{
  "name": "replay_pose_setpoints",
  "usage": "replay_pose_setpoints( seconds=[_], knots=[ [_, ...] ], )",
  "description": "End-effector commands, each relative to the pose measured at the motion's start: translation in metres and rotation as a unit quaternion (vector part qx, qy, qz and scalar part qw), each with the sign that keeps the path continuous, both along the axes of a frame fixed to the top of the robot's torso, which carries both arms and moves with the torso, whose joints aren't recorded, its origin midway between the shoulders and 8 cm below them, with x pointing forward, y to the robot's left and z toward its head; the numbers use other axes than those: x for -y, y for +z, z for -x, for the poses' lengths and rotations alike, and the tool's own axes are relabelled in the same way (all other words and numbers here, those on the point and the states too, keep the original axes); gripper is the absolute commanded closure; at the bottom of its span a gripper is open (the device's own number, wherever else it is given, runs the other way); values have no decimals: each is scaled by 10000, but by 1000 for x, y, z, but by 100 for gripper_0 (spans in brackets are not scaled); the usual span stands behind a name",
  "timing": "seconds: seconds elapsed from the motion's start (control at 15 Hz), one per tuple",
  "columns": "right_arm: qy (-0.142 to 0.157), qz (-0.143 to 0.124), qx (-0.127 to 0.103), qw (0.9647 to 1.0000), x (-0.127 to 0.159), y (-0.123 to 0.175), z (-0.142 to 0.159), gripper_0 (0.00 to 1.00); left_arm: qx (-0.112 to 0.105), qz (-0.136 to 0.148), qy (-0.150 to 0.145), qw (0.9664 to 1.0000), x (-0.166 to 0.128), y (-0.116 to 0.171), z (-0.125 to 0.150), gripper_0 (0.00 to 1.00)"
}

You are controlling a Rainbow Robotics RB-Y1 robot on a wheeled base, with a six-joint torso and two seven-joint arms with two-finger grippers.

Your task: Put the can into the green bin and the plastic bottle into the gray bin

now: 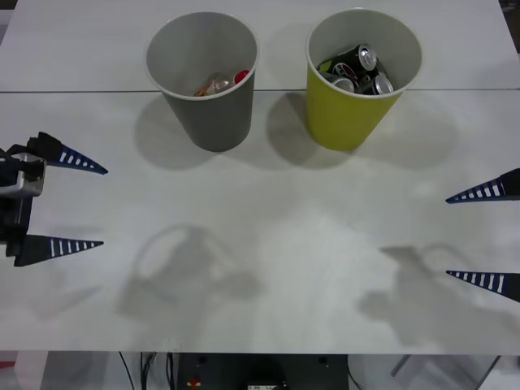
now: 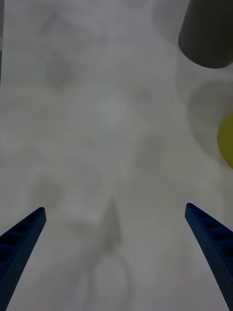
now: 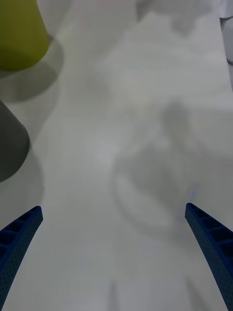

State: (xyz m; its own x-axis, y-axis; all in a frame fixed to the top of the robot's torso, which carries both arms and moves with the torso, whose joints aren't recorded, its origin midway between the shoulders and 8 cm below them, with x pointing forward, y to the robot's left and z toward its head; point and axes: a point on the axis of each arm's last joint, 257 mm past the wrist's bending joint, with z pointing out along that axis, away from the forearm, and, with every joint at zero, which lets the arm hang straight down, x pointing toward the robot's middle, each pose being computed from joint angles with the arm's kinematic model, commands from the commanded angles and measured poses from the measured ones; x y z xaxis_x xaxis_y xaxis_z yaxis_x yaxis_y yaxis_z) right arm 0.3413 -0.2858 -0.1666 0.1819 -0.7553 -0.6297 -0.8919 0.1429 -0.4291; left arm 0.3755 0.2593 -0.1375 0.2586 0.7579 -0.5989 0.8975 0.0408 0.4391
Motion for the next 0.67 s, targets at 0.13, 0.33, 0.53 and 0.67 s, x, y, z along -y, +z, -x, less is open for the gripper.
replay_pose_setpoints(
  seconds=[0.13,0.33,0.53,0.67],
  knots=[
    [0,0,0,10000,0,0,0,0,33,110,-24,9999,7,-4,-1,0],
    [0,0,0,10000,0,0,0,0,51,58,13,10000,5,-7,-3,0],
    [0,0,0,10000,0,0,0,0,64,60,25,10000,4,-6,-4,0],
    [0,0,0,10000,0,0,0,0,64,60,25,10000,4,-6,-4,0]
  ],
)
